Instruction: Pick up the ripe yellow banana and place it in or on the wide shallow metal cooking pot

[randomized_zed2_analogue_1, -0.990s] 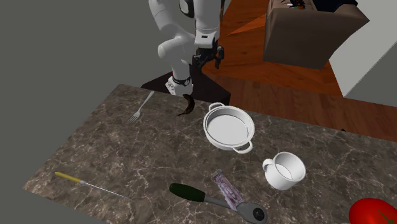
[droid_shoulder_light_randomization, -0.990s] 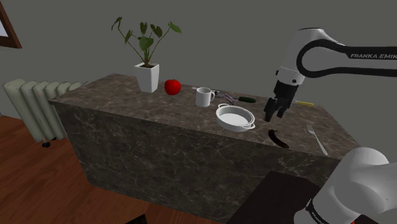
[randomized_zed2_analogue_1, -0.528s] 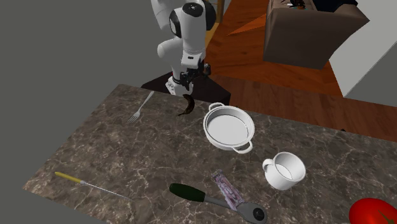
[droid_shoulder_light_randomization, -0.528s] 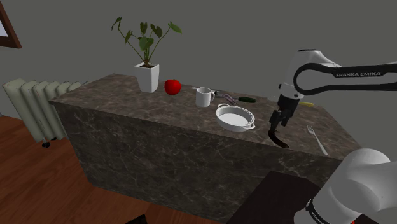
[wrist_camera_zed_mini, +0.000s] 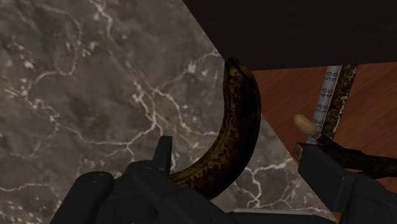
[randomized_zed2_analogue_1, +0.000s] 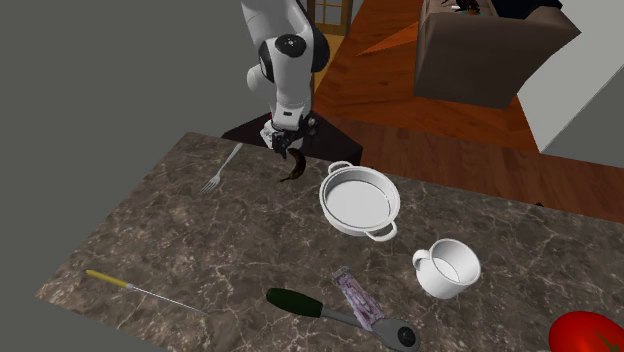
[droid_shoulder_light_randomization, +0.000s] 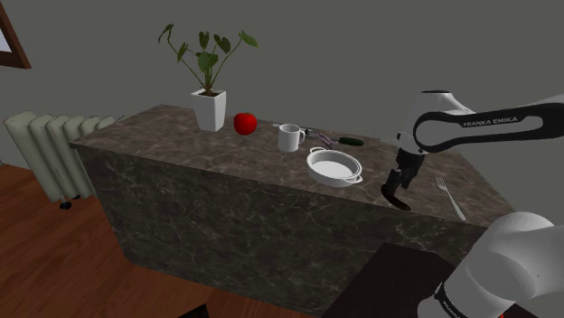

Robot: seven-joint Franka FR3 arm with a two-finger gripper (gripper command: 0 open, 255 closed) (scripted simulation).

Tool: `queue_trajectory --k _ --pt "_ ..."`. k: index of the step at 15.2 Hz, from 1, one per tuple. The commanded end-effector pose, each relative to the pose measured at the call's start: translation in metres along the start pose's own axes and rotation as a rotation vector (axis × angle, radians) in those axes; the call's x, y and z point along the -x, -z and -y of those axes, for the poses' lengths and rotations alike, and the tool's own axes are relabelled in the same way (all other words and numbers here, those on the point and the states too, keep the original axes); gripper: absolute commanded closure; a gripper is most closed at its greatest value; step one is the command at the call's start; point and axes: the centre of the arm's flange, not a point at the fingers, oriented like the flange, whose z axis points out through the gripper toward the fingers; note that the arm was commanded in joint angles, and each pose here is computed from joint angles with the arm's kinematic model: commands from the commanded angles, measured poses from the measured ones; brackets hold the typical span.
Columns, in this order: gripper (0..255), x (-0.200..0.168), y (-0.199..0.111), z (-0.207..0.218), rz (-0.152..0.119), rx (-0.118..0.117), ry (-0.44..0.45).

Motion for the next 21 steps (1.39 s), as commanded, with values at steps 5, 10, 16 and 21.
queue_trajectory --k 5,10,16,21 --pt "0 0.0 -0.024 0.0 0.0 0.0 0.0" --pt "0 0.0 -0.024 0.0 0.0 0.0 0.0" --pt "255 0.0 -0.024 0.0 0.0 0.0 0.0" --pt "255 0.0 -0.024 0.0 0.0 0.0 0.0"
